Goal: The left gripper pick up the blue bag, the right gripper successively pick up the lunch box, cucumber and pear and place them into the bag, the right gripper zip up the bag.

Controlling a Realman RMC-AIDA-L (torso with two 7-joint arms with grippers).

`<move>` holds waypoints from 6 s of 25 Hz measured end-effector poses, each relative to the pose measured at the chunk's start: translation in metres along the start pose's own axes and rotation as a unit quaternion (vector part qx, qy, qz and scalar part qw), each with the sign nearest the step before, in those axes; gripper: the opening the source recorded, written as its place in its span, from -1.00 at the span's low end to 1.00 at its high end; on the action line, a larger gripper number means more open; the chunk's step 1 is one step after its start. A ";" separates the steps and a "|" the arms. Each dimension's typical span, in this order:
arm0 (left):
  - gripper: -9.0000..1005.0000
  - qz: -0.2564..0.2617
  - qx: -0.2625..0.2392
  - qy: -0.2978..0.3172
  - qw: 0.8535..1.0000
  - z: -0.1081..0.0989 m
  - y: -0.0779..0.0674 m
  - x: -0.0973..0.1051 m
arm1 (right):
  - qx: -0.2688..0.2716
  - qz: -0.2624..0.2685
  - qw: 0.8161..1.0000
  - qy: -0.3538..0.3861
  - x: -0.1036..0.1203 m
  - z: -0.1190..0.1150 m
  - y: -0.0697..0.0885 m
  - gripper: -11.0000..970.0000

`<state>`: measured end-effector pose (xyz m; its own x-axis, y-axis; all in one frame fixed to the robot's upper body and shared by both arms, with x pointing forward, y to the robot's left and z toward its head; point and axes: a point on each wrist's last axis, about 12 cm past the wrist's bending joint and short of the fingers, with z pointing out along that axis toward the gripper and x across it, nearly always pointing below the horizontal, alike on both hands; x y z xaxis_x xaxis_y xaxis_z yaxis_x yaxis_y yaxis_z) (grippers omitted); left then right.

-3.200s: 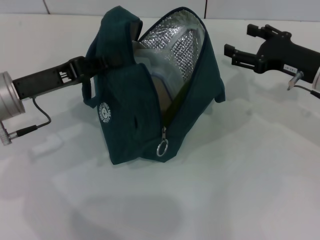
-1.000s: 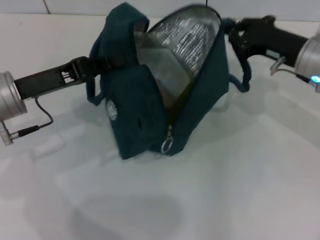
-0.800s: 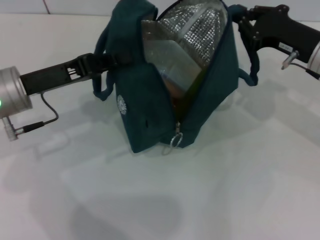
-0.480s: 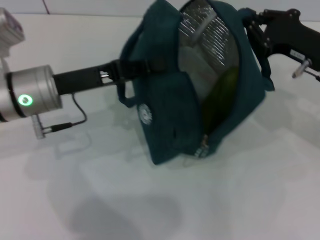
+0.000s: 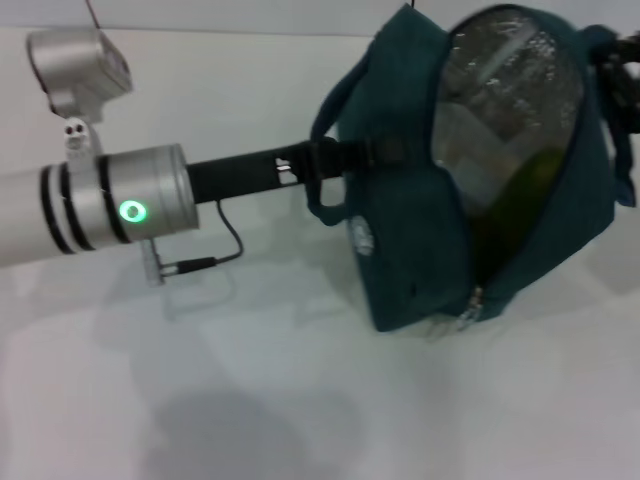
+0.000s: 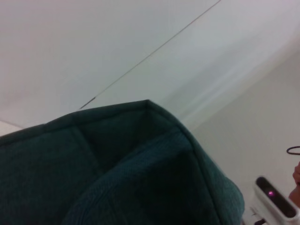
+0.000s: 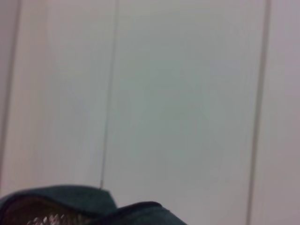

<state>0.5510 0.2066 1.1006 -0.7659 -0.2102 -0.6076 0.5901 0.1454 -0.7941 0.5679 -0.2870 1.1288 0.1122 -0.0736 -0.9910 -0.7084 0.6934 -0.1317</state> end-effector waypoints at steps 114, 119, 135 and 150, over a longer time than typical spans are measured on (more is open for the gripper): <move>-0.88 0.001 -0.048 -0.053 0.997 -0.020 0.013 0.035 | -0.261 0.013 0.962 0.081 0.074 -0.049 0.091 0.38; -0.88 0.002 -0.048 -0.052 0.997 -0.019 0.013 0.034 | -0.255 0.025 0.961 0.107 0.083 -0.042 0.095 0.37; -0.88 -0.001 -0.050 -0.054 0.997 -0.020 0.013 0.036 | -0.245 0.037 0.963 0.102 0.085 -0.032 0.097 0.36; -0.88 -0.004 -0.055 -0.060 0.997 -0.025 0.014 0.038 | -0.247 0.050 0.962 0.100 0.090 -0.035 0.109 0.35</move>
<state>0.5238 0.2252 1.0665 -0.7306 -0.3249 -0.6006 0.5478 0.2463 -0.7996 0.4764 -0.2434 1.0245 -0.0753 -0.1943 -0.9780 -0.9594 0.2816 0.0179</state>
